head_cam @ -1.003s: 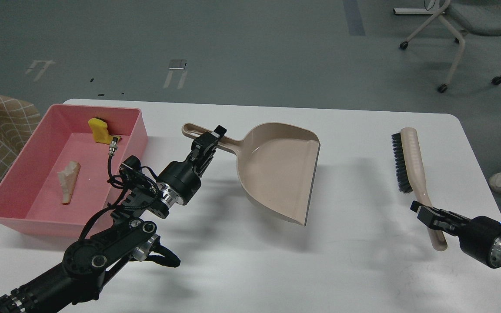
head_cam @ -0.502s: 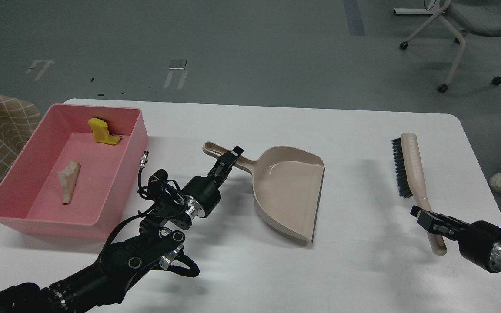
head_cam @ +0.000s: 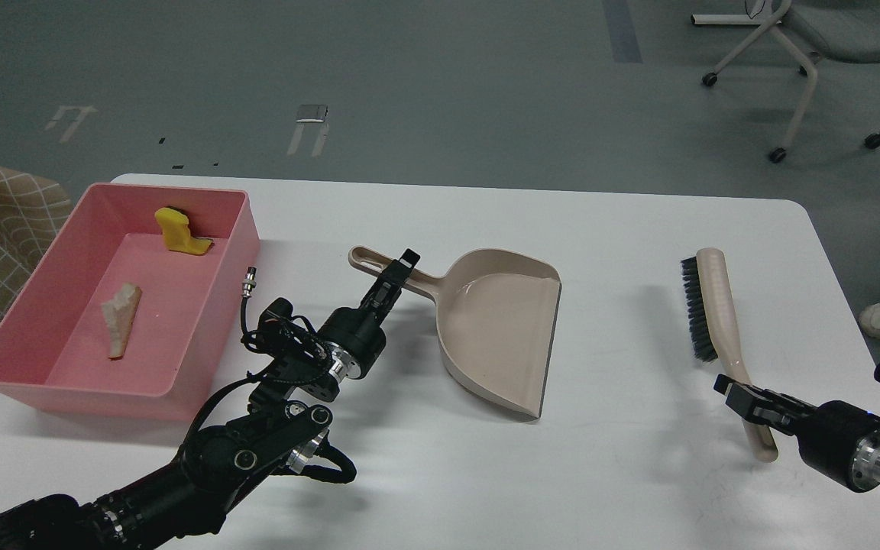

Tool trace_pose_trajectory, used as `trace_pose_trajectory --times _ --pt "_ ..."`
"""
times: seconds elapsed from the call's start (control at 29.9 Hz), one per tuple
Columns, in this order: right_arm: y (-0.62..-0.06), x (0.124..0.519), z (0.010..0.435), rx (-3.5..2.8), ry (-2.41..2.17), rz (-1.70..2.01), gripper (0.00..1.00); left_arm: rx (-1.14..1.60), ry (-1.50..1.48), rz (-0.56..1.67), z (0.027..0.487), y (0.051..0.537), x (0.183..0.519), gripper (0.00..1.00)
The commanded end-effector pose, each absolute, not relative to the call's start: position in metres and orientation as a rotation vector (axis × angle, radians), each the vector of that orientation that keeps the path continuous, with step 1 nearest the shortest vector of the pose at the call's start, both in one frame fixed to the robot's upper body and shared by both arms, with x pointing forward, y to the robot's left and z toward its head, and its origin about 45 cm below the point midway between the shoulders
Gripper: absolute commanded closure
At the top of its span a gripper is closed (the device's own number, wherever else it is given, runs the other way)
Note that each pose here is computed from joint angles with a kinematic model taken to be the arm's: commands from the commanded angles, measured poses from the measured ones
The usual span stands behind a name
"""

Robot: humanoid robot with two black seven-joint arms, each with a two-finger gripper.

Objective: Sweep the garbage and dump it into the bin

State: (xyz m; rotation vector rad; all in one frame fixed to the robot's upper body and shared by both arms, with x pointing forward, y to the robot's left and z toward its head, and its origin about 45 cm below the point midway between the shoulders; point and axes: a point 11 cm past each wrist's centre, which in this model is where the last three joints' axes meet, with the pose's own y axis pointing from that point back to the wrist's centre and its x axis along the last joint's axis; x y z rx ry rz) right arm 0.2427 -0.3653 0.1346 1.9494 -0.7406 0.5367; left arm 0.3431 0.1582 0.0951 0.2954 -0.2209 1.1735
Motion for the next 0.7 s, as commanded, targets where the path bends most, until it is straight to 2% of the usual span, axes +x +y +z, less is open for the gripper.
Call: trace_pose_trajectory --times 0.0,0.07,0.13,0.17,0.2,0.27,0.3,0.33,0.4,0.43,0.5,0.67 --pt "-0.3640 0.2387 0.1303 1.955 -0.740 0.521 0.82 0.281 -0.232 1.172 0.0968 0.1574 0.3425 0.27" --pt "-0.3637 0.2386 0.1296 1.955 -0.742 0.517 0.82 0.278 -0.234 1.171 0.0971 0.1572 0.3425 0.26" --pt "-0.3628 0.2379 0.1284 1.957 -0.742 0.513 0.77 0.276 -0.235 1.170 0.0976 0.1568 0.3425 0.18" --pt "-0.3627 0.2364 0.1266 1.958 -0.745 0.505 0.65 0.274 -0.235 1.171 0.0981 0.1568 0.3430 0.10" --pt "-0.3616 0.2352 0.1248 1.962 -0.748 0.496 0.60 0.270 -0.236 1.171 0.0996 0.1562 0.3437 0.04" --pt "-0.3607 0.2351 0.1245 1.966 -0.751 0.495 0.52 0.264 -0.237 1.169 0.1009 0.1550 0.3436 0.04" --pt "-0.3607 0.2354 0.1246 1.966 -0.755 0.493 0.30 0.260 -0.239 1.168 0.1021 0.1542 0.3441 0.03" --pt "-0.3613 0.2357 0.1247 1.965 -0.759 0.492 0.22 0.259 -0.239 1.167 0.1025 0.1538 0.3440 0.03" --pt "-0.3593 0.2360 0.1228 1.972 -0.775 0.483 0.19 0.253 -0.235 1.165 0.1033 0.1525 0.3434 0.03" --pt "-0.3598 0.2365 0.1230 1.971 -0.782 0.481 0.13 0.249 -0.236 1.164 0.1043 0.1521 0.3429 0.03" --pt "-0.3587 0.2376 0.1235 1.975 -0.792 0.482 0.07 0.247 -0.236 1.163 0.1049 0.1527 0.3421 0.03" --pt "-0.3578 0.2389 0.1253 1.994 -0.820 0.469 0.03 0.255 -0.243 1.166 0.1047 0.1586 0.3420 0.02"
